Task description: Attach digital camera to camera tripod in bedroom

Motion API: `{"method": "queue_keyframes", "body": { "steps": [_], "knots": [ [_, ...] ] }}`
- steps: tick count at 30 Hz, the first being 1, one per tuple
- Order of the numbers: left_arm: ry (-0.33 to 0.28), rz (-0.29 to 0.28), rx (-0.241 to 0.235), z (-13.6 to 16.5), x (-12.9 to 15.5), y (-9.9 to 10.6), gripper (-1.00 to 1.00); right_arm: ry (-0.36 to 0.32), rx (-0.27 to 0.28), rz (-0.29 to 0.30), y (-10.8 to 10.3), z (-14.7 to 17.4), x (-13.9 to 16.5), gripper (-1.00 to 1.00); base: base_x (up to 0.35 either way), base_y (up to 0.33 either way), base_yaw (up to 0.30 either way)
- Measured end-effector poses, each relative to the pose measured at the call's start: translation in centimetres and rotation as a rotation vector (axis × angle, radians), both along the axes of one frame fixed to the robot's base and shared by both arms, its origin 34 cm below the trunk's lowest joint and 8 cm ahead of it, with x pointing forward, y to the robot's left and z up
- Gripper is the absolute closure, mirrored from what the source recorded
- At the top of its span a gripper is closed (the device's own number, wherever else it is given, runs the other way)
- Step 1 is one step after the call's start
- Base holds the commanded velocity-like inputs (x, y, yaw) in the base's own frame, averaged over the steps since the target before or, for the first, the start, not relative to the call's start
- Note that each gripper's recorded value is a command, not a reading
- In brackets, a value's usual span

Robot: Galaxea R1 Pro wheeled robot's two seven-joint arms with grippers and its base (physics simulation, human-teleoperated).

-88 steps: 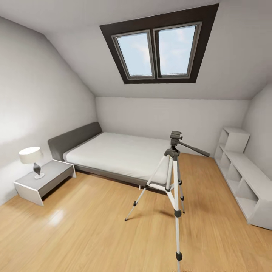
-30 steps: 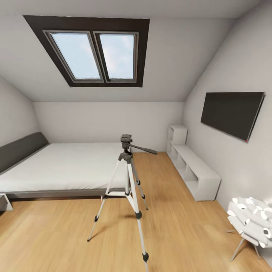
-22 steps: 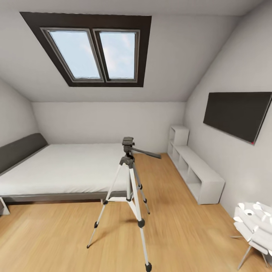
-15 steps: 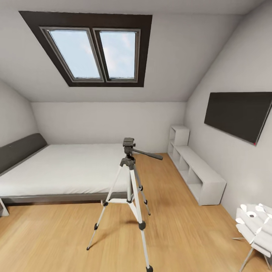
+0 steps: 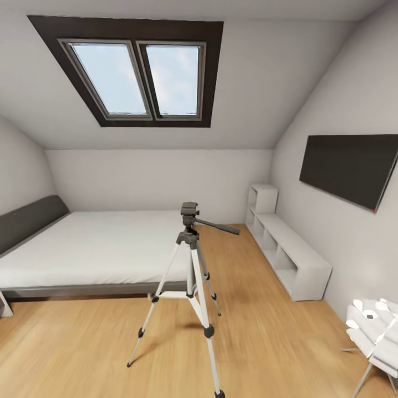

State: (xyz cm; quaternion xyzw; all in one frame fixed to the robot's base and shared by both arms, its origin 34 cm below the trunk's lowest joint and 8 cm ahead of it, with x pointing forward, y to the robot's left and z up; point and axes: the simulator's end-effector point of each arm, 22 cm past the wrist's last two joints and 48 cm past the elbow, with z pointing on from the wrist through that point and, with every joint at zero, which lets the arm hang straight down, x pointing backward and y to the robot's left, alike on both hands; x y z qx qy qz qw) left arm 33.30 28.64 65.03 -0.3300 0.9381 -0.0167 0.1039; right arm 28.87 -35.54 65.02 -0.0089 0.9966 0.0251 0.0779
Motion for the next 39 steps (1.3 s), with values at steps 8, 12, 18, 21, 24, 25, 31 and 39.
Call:
{"method": "queue_keyframes", "body": {
  "steps": [8, 12, 18, 21, 24, 25, 31, 39],
  "knots": [
    [0.0, 0.003, 0.002, 0.01, -0.01, 0.2, 1.0, -0.001, -0.001, 0.0, -0.09, 0.02, 0.0, -1.0, 0.192, 0.206, 0.0],
    [0.0, 0.004, 0.003, 0.02, -0.03, 0.25, 1.0, -0.001, -0.001, 0.0, -0.1, 0.03, 0.01, -1.0, 0.232, 0.237, 0.0],
    [0.003, 0.003, 0.003, -0.02, -0.06, 0.1, 1.0, -0.001, -0.002, 0.0, -0.11, 0.01, 0.03, -1.0, 0.115, 0.113, 0.0],
    [0.003, 0.002, 0.002, -0.02, -0.04, -0.01, 1.0, -0.001, -0.002, 0.0, -0.11, 0.01, 0.03, -1.0, 0.016, 0.015, 0.0],
    [0.004, 0.002, 0.002, -0.03, -0.06, -0.03, 1.0, -0.001, -0.002, 0.0, -0.06, 0.0, 0.04, -1.0, 0.011, 0.004, 0.0],
    [0.004, 0.002, 0.003, -0.03, -0.08, -0.01, 1.0, -0.001, -0.001, 0.0, -0.04, 0.0, 0.04, -1.0, 0.044, 0.001, 0.0],
    [0.006, 0.002, 0.006, -0.02, -0.14, 0.04, 1.0, -0.001, 0.001, 0.0, 0.09, 0.0, 0.02, -1.0, 0.146, 0.001, 0.0],
    [0.007, 0.003, 0.007, -0.04, -0.14, 0.14, 1.0, 0.002, 0.001, 0.006, 0.17, -0.04, -0.02, -1.0, 0.036, 0.0, 0.0]
  ]
}}
